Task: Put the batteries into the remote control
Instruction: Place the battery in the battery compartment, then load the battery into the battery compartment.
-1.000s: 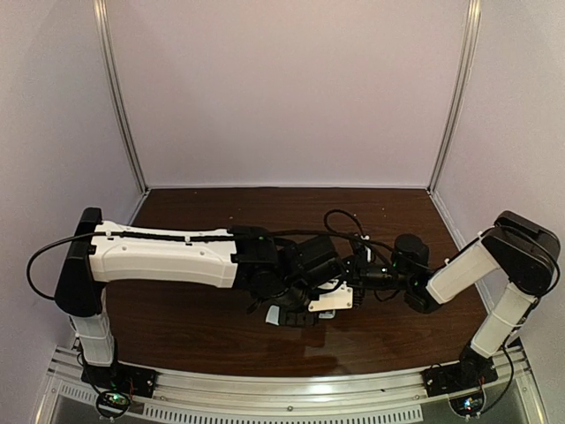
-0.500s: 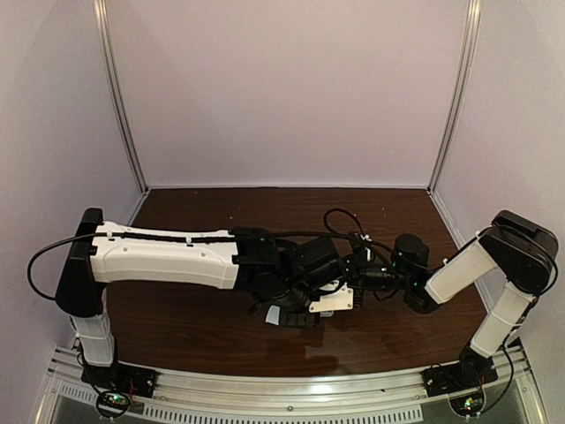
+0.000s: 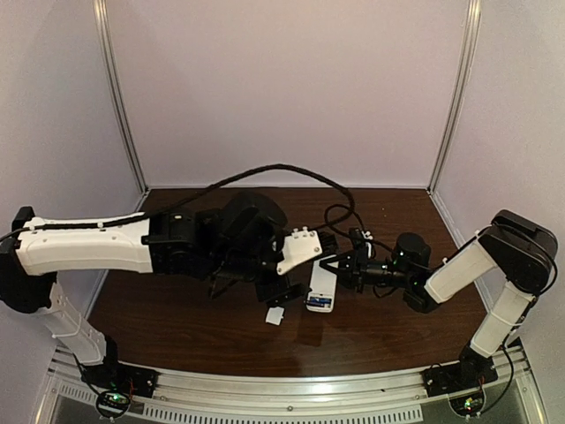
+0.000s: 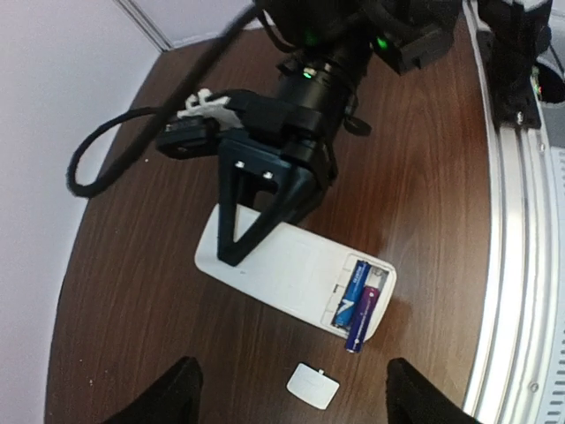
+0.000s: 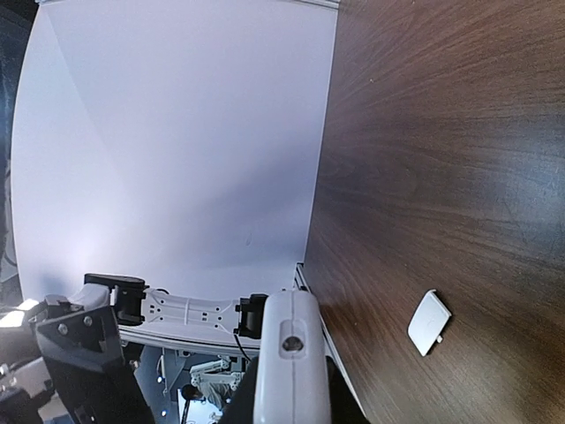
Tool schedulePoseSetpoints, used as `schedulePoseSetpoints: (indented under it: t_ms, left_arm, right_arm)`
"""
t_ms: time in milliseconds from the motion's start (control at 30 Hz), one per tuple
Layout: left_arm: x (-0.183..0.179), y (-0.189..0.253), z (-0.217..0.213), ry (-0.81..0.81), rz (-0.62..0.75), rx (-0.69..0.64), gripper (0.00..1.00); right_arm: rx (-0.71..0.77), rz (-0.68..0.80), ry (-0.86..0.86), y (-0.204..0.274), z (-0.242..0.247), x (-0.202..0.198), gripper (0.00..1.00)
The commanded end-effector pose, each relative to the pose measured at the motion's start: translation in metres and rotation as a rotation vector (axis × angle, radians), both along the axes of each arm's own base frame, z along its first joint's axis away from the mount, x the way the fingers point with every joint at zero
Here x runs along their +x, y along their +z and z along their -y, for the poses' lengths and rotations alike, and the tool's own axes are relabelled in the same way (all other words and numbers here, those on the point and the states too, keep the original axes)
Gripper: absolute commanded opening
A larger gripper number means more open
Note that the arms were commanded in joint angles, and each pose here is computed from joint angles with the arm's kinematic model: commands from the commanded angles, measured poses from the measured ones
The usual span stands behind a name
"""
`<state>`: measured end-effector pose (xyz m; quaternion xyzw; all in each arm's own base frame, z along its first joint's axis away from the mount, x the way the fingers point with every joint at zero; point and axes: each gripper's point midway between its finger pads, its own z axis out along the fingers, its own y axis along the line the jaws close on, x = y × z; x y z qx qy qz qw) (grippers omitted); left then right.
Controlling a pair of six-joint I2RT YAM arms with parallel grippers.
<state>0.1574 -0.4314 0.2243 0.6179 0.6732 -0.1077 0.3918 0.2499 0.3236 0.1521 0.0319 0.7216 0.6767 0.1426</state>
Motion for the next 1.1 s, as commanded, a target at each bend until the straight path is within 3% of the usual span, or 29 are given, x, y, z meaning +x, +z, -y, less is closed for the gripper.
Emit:
schedulePoseSetpoints:
  t_ms: [0, 67, 133, 233, 400, 567, 1067]
  left_arm:
    - [0.025, 0.038, -0.019, 0.119, -0.19, -0.347, 0.75]
    - [0.03, 0.033, -0.034, 0.152, -0.283, -0.427, 0.71]
    - [0.041, 0.024, -0.046, 0.249, -0.291, -0.45, 0.6]
    - [0.052, 0.008, -0.056, 0.359, -0.281, -0.429, 0.4]
    - [0.062, -0.016, -0.062, 0.542, -0.162, -0.317, 0.23]
    - [0.062, -0.029, -0.048, 0.602, -0.152, -0.28, 0.18]
    - [0.053, -0.036, -0.008, 0.544, -0.116, -0.2, 0.11]
  right_arm:
    - [0.069, 0.076, -0.016, 0.03, 0.0, 0.008, 0.0]
    - [0.078, 0.085, -0.021, 0.037, 0.002, 0.009, 0.0]
    - [0.078, 0.088, -0.03, 0.042, 0.004, 0.011, 0.0]
    - [0.059, 0.077, -0.059, 0.044, 0.006, 0.014, 0.0]
    - [-0.056, 0.047, -0.128, 0.035, 0.012, 0.022, 0.0]
    - [-0.164, 0.019, -0.168, 0.024, 0.019, 0.026, 0.0]
    - [-0.102, -0.028, -0.192, 0.023, 0.021, 0.025, 0.0]
